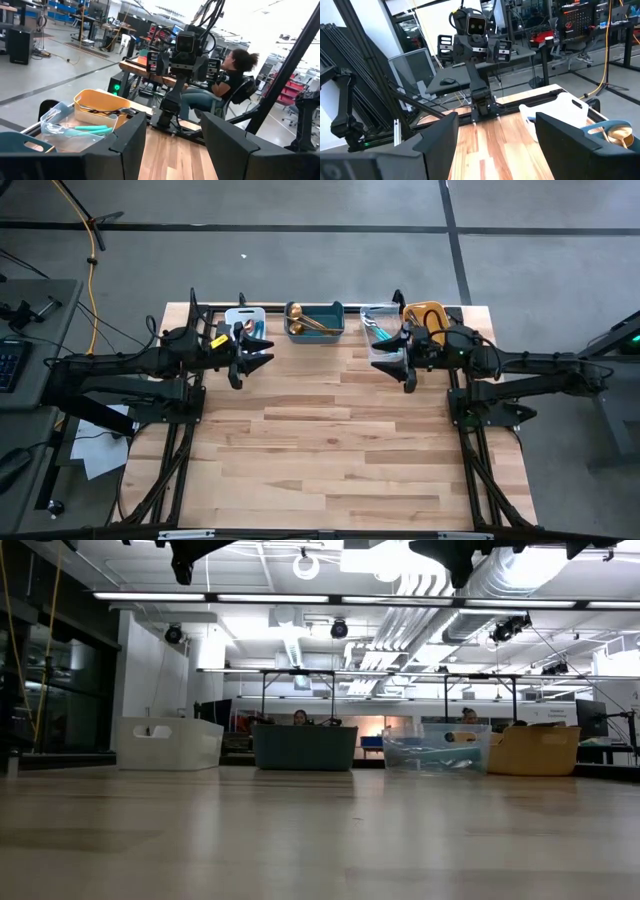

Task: Sort silverware by color (type)
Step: Return to Home Position

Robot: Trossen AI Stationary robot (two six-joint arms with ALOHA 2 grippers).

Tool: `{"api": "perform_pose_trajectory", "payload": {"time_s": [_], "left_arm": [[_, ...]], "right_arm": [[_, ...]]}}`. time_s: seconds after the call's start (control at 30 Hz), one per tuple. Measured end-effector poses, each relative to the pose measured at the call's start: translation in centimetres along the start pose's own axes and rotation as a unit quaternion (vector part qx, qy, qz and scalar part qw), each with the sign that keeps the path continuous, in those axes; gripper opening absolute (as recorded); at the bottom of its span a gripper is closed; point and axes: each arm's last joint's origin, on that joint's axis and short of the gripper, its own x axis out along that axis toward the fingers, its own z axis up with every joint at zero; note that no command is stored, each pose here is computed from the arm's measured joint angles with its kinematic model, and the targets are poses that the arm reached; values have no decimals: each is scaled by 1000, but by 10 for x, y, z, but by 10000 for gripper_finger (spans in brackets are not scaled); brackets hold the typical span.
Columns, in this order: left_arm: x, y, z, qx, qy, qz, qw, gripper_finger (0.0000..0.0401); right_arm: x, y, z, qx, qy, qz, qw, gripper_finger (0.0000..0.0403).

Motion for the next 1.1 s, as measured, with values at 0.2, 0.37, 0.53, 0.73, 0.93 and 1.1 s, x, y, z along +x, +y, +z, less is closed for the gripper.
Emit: {"api": "perform_pose_trajectory", "payload": {"time_s": [0.2,0.37,0.53,0.73,0.93,1.1], "left_arm": [[0,0,0,1,0,0,1000,181],[0,0,0,1,1,0,1000,181],[0,0,0,9,1,0,1000,181],[0,0,0,51,-1,0,999,181],[-9,-3,6,59,-16,-25,998,181],[-22,-7,14,73,-40,-53,995,181]], "right_arm": [[0,0,1,-1,-2,1,1000,256],[0,0,1,-3,-2,1,1000,256],[0,0,1,-3,-2,1,1000,256],[0,0,1,0,-2,1,1000,256],[0,0,1,20,-1,1,1000,256],[-1,0,-1,23,5,-1,1000,256]]}}
